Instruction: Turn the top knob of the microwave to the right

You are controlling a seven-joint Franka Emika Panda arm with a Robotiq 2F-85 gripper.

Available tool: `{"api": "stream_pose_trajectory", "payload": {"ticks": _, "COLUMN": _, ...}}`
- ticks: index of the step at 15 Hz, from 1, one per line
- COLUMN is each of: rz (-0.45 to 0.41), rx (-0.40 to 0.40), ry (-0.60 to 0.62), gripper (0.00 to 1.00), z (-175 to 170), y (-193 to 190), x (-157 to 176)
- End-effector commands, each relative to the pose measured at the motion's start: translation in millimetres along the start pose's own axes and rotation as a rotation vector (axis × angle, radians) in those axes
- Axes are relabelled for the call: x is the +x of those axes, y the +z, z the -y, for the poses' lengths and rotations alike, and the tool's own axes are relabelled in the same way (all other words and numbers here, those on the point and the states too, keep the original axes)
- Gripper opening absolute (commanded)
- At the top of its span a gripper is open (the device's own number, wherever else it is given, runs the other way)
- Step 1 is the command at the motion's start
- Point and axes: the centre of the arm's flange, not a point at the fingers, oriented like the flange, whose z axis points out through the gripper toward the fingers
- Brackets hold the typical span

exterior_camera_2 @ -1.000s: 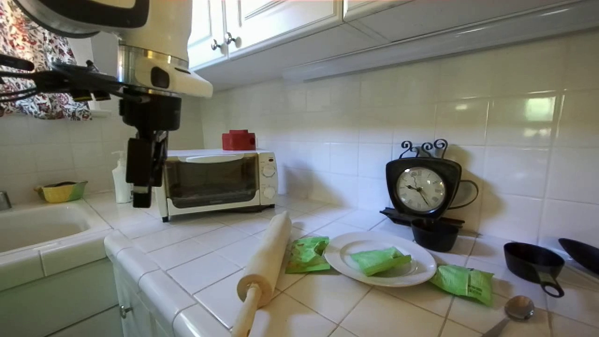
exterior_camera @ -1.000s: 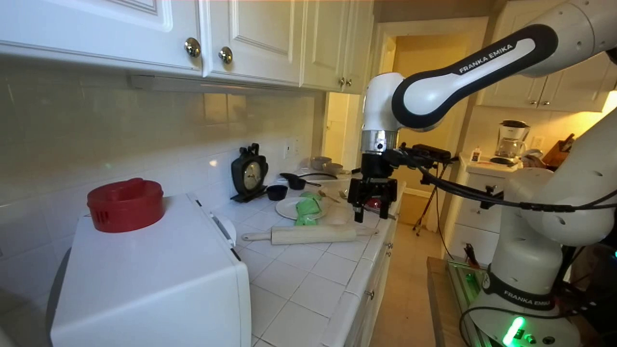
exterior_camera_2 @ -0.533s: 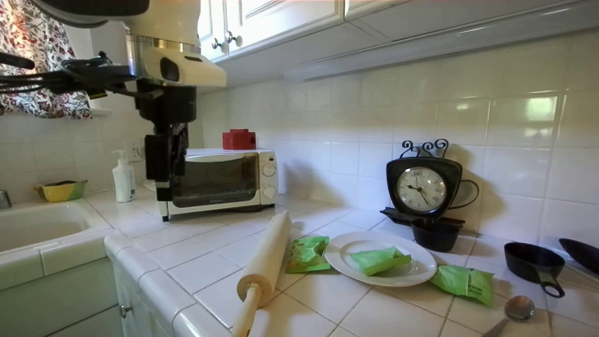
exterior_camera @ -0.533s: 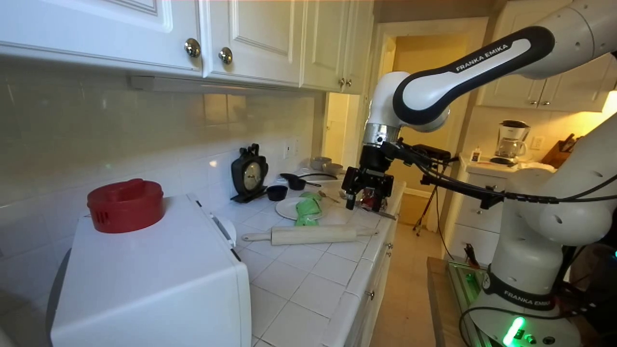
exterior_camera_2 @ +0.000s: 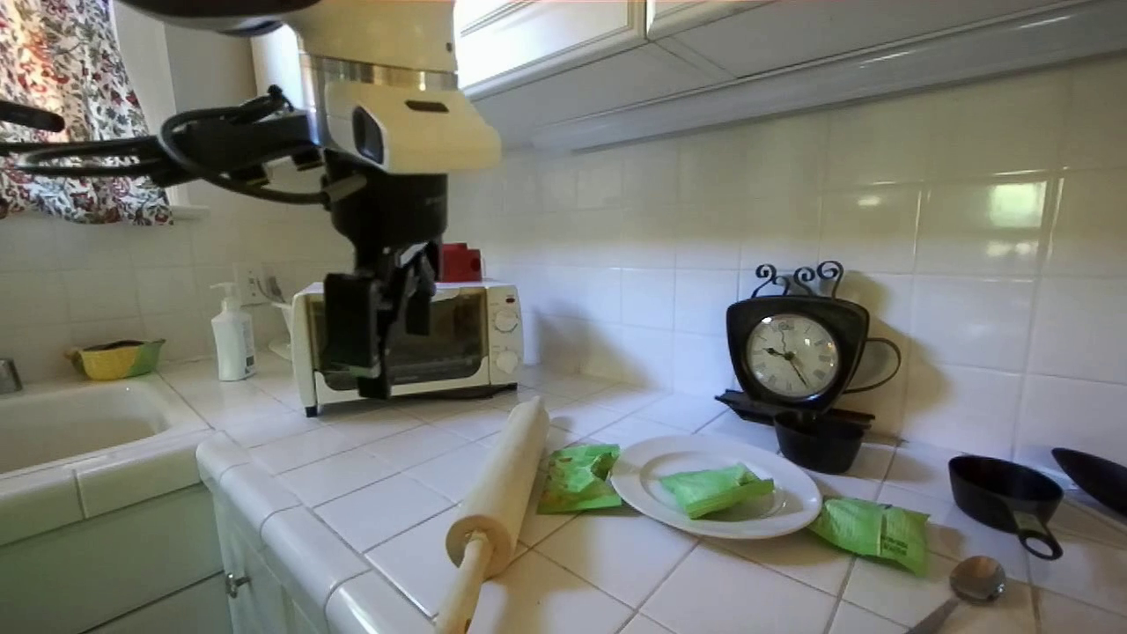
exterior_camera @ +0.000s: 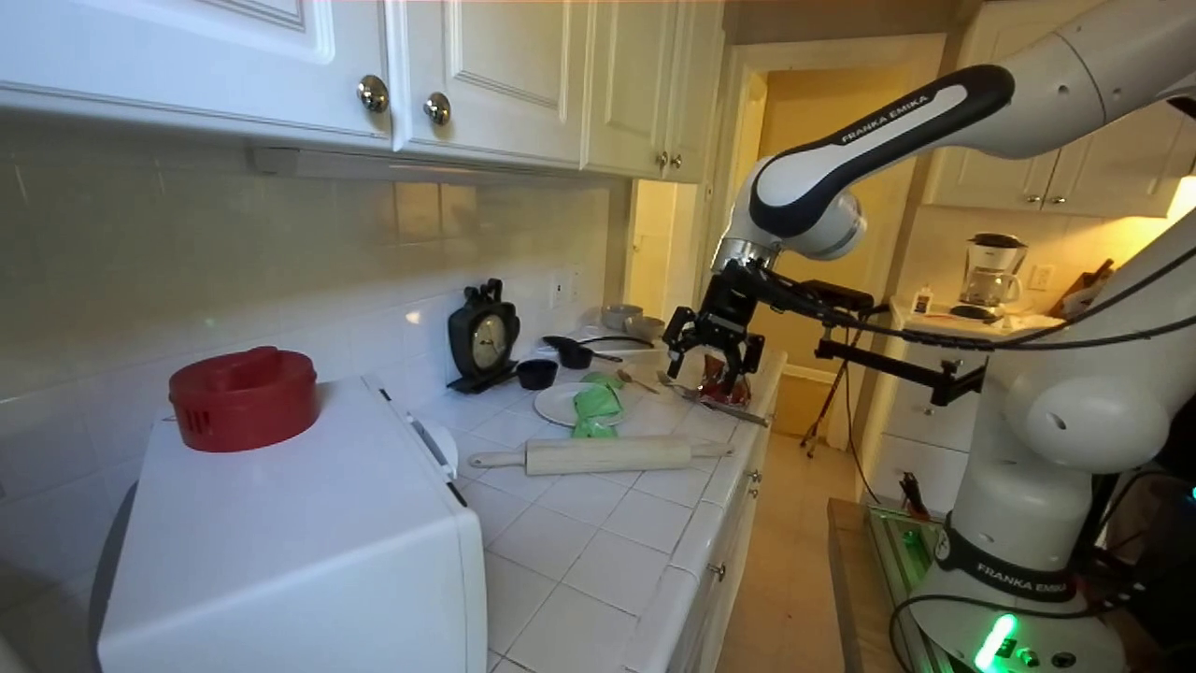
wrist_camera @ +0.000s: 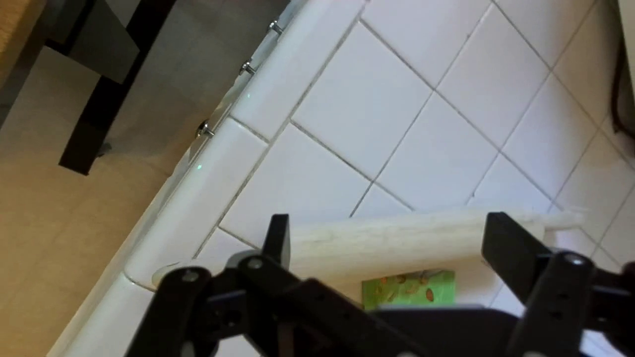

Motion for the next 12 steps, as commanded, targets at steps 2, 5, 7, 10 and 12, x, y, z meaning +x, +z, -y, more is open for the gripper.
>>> {"api": "stream_pose_trajectory", "payload": {"ticks": 2, "rz": 0.022, "rx": 0.179, "ry": 0.195, "gripper": 1.0, "z": 16.0, "y": -6.3, "x": 49.5}}
{"api": "stream_pose_trajectory", "payload": {"ticks": 5, "rz": 0.009, "rx": 0.284, "ry": 0.226, "gripper": 1.0, "z": 55.0, "y": -13.4, "x": 65.9}}
{"api": "stream_pose_trajectory", "payload": {"ticks": 7, "rz": -0.007, "rx": 0.308, "ry": 0.199, "gripper": 1.0, "z": 87.2, "y": -10.1, "x": 73.5}}
{"api": "stream_pose_trajectory", "payload": {"ticks": 10, "rz": 0.003, "rx": 0.349, "ry": 0.232, "gripper": 1.0, "z": 135.3, "y": 20.8, "x": 65.1}}
{"api": "stream_pose_trajectory", "payload": {"ticks": 12, "rz": 0.037, "rx": 0.369, "ry": 0.275, "gripper": 1.0, "z": 155.3, "y": 56.5, "x": 49.0}}
